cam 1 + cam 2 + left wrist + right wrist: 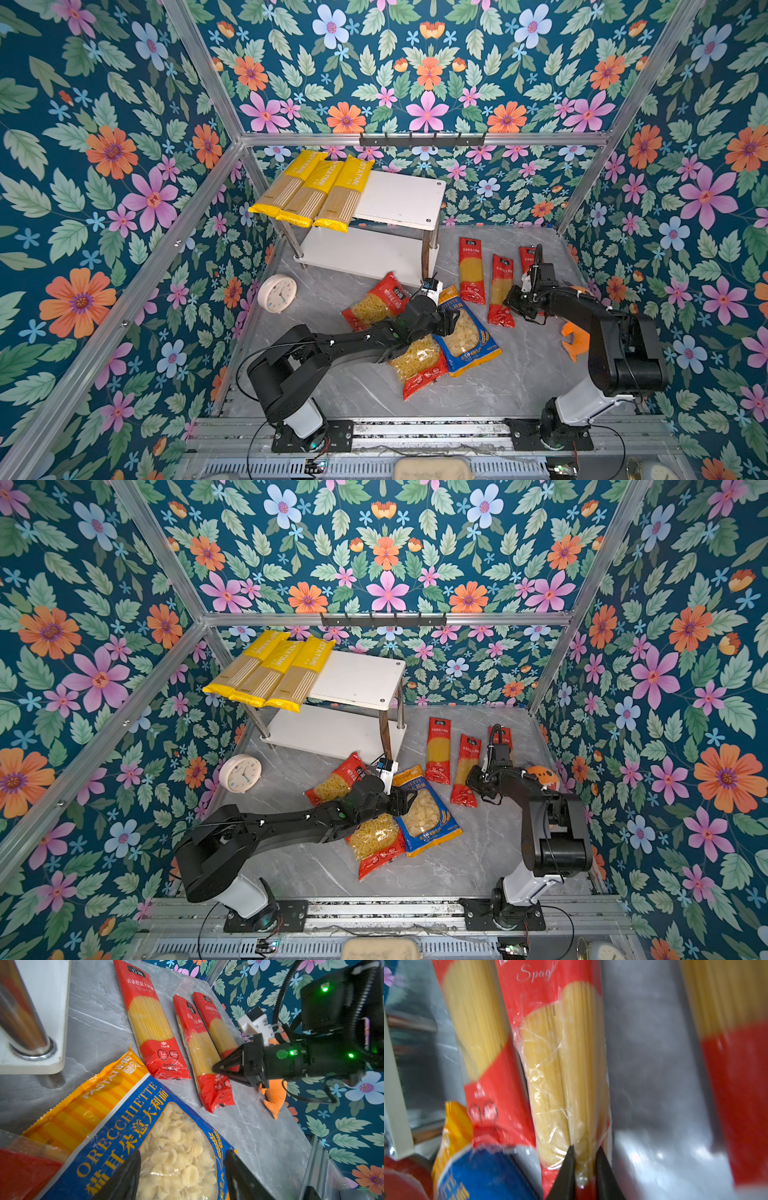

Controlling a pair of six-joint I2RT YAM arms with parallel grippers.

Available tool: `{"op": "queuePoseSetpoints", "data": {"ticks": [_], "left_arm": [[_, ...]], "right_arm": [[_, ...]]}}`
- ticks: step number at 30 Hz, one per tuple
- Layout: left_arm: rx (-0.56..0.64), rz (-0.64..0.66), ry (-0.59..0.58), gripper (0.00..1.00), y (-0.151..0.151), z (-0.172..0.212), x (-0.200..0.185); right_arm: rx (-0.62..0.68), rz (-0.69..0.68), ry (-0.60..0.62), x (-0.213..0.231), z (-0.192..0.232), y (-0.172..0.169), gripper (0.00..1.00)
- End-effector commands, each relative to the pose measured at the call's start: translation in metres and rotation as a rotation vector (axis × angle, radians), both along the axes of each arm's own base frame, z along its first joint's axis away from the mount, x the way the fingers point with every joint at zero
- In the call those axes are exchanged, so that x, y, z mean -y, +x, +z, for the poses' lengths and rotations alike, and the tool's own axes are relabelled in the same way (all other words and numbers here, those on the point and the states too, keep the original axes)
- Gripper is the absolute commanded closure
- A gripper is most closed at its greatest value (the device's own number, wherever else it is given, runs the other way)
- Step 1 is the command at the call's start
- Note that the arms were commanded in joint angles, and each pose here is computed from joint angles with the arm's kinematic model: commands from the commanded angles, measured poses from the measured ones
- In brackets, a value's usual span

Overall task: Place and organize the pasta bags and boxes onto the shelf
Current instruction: 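Grasp the red spaghetti pack with the right gripper and lift it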

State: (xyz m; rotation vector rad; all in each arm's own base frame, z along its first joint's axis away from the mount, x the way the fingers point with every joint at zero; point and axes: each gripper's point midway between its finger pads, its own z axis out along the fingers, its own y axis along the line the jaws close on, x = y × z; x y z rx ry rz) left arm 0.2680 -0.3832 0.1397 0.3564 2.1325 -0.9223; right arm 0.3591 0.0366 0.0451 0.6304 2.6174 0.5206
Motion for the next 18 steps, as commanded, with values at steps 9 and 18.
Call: {"op": "queuePoseSetpoints", "data": {"ticks": [9,18], "left_arm": [[-0.011,-0.042,-0.011,0.34,-0.001,-0.001,0.012],[-0.018,-0.018,0.001,0.34,-0.005,-0.003,0.001]], "right_arm": [[-0.045,-0.073,0.063,0.020,0.023,-0.007,0.55],[-0.029,-0.103,0.014,0.042,0.002,0.048,0.51]]}}
